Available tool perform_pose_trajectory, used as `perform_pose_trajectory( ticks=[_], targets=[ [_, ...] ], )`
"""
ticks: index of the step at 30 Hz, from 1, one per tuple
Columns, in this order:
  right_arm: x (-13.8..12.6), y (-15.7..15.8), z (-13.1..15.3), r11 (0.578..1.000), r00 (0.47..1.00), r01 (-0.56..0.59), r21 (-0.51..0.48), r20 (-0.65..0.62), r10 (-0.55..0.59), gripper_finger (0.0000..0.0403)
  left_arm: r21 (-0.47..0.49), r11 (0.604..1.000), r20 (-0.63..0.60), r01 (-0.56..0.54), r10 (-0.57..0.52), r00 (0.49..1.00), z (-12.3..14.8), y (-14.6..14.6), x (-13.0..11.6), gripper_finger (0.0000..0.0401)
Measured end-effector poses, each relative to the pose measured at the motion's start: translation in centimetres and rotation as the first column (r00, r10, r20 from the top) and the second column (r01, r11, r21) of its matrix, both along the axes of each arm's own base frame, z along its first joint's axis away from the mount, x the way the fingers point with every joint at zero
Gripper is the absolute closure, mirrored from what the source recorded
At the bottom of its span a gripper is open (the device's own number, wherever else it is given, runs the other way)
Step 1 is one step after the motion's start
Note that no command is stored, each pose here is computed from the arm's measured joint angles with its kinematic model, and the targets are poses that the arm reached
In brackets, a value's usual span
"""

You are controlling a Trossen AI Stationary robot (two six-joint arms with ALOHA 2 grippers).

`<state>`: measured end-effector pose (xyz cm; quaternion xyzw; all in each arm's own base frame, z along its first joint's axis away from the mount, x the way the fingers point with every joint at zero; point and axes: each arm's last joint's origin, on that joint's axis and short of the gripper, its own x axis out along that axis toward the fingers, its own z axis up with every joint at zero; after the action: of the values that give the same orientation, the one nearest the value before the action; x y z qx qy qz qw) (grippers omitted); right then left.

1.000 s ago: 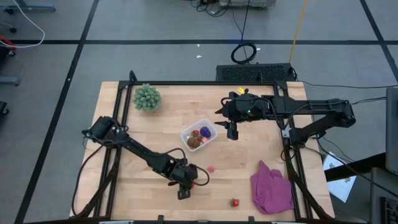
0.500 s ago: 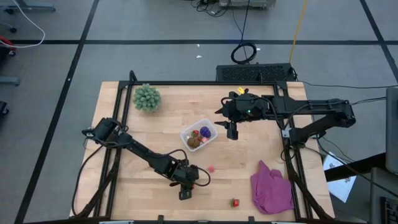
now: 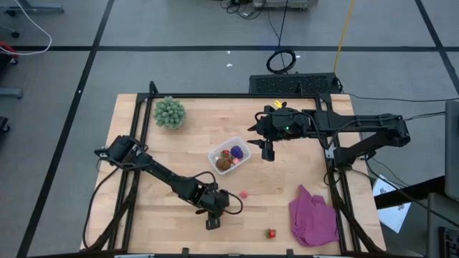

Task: Pick and placing Produce into tupperware
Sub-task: Put the cherry into the transparent bin

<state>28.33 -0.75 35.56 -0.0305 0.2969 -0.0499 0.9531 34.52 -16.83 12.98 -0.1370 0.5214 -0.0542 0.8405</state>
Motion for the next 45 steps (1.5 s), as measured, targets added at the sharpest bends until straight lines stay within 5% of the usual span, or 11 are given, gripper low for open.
perform_pose_trajectory(
  ticks=[15, 24, 37, 45],
  targets=[
    [0.0, 0.0, 0.0, 1.0, 1.0, 0.0, 0.0, 0.0, 0.0, 0.0215, -0.003, 0.999, 0.003, 0.037, -0.037, 0.999, 1.3, -0.2, 0.2, 0.0284],
    [0.0, 0.0, 0.0, 1.0, 1.0, 0.0, 0.0, 0.0, 0.0, 0.0215, 0.127, 0.987, -0.076, 0.095, -0.086, 0.993, 4.6, 1.3, 1.6, 0.0285],
    [-0.3, 0.0, -0.4, 1.0, 0.999, 0.0, 0.001, -0.048, 0.0, 0.0215, 0.488, 0.861, -0.22, 0.14, -0.033, 0.975, 10.8, 10.1, 3.7, 0.0277],
    [-0.6, 0.0, -0.7, 1.0, 0.995, -0.007, -0.009, -0.1, 0.006, 0.0215, 0.516, 0.856, -0.164, 0.041, 0.052, 0.985, 11.7, 16.8, 4.8, 0.0277]
  ],
)
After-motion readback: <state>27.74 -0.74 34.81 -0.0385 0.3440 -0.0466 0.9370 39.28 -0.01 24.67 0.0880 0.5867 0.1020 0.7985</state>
